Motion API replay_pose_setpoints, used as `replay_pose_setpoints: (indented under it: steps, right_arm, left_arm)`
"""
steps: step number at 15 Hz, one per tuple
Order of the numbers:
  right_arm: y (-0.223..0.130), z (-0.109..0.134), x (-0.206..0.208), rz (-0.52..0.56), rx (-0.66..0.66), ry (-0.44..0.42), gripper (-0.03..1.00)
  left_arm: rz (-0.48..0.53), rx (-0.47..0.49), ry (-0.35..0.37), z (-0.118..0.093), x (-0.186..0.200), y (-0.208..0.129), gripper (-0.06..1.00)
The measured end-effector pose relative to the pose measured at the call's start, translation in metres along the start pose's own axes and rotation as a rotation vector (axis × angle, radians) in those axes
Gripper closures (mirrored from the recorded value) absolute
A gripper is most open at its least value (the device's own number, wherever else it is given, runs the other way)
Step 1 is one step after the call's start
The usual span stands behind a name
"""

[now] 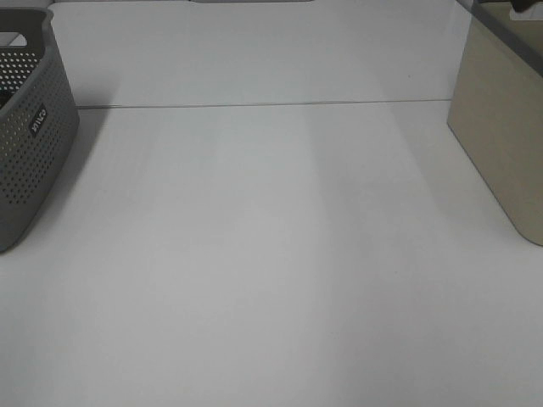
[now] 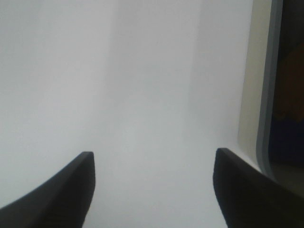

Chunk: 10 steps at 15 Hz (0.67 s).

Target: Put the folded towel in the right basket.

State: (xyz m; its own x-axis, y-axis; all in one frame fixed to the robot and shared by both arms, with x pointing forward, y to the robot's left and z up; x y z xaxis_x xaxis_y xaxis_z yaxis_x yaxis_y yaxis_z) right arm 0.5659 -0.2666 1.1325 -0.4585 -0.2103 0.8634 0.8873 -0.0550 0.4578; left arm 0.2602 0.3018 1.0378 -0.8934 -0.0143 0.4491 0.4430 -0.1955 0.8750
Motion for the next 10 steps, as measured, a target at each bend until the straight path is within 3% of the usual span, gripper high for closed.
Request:
replay_pose_setpoints:
  steps: [7,10]
  right_arm:
    - [-0.159,-0.015,0.030,0.069,-0.032,-0.076,0.30]
    - [-0.223,-0.022,0.039,0.000,-0.032,-0.101,0.30]
  left_arm:
    - [0.000,0.000,0.000,0.000,0.000,0.000,-0.03]
    - [0.000,0.000,0.000,0.000,0.000,0.000,-0.03]
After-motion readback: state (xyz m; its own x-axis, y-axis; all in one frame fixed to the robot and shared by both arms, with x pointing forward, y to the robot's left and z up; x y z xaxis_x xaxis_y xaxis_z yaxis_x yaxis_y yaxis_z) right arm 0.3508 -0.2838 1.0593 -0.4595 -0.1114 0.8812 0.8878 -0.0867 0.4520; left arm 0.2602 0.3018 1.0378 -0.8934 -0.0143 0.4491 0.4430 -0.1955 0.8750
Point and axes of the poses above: a point on each arm's last joint axis where the gripper is mounted, x pointing back along that axis away from the gripper, z along the wrist's bending axis when the last joint is at zero, y = z × x, the point moved 3 cm from there along -x, pointing out along that axis toward the gripper, and after that the axes turned 11 degrees about -x, right-handed, at the moved point
